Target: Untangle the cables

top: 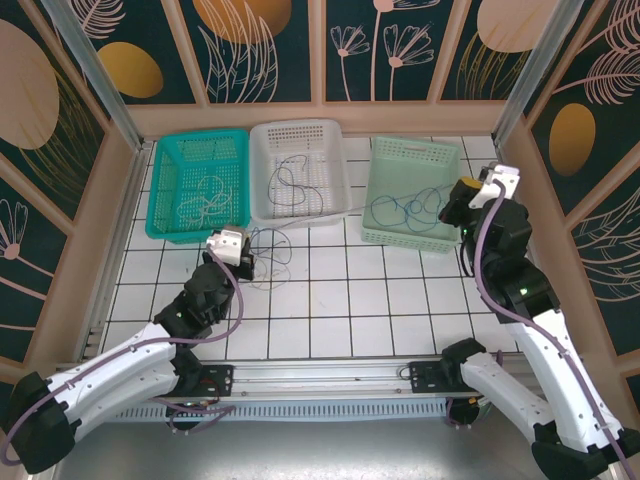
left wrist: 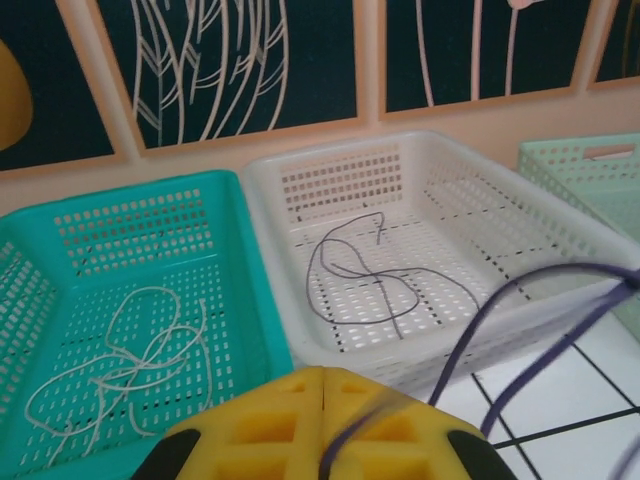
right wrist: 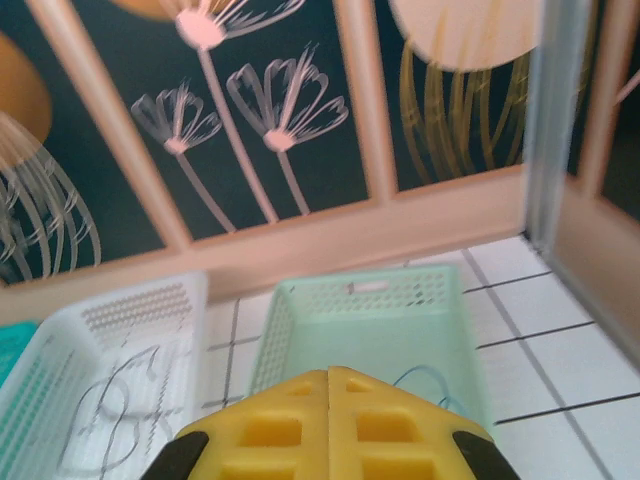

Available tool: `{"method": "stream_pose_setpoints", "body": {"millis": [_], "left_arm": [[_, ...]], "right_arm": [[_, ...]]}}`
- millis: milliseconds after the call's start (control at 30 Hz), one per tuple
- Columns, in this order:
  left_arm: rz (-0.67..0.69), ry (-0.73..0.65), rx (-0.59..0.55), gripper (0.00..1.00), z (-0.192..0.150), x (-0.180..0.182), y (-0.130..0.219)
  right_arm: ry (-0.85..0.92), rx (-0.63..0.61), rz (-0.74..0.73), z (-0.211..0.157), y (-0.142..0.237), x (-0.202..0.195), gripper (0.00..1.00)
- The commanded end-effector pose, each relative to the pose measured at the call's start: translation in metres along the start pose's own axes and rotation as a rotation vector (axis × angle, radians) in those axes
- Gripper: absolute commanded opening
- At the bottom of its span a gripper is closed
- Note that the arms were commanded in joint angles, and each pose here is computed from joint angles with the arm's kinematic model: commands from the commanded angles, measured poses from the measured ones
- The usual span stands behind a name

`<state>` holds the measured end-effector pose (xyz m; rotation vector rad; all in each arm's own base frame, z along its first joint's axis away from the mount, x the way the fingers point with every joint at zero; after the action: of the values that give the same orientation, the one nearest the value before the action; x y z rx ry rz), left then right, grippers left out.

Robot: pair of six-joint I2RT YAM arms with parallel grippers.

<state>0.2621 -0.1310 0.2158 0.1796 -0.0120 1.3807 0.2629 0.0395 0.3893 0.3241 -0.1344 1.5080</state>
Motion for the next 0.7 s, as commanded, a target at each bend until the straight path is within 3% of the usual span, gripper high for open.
{"method": "stream_pose_setpoints", "body": {"millis": [0,233,433,533,667], "left_arm": [[-0.013,-0.01,0.046,0.0,-0.021,0.0,0.0],[-0.239,-0.061,0.034,0.0,-0.015,-0.039,-0.001],[-0.361,-0.06,-0.015,0.0,-0.005,-0.057,0.007],[-0.406,-0.056,-0.028,0.0,0.004,-0.064,0.009],[-0.443,-0.043,-0.056,0.0,0.024,-0.071,0.008]], "right_arm": [[-0.052,-0.113,-0.001,0.036,0.015,-0.003,0.0],[-0.104,0.118,0.239,-0.043,-0.012,0.036,0.0],[-0.151,0.295,0.437,-0.1,-0.012,0.066,0.0],[-0.129,0.364,0.504,-0.124,-0.009,0.081,0.07],[-0.045,0.398,0.636,-0.157,0.003,0.116,0.36]]}}
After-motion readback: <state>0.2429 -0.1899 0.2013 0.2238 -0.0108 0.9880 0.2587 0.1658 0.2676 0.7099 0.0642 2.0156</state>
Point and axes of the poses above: each hand's point on the last joint's axis, 136 mm out from that joint toward the fingers, its own y axis back along the fingers, its own x axis along the line the jaws close on, z = x × y, the point moved 1 cm from there along y, back along the fingers, and after that the axes turned 4 degrees about -y, right-handed, at the moved point
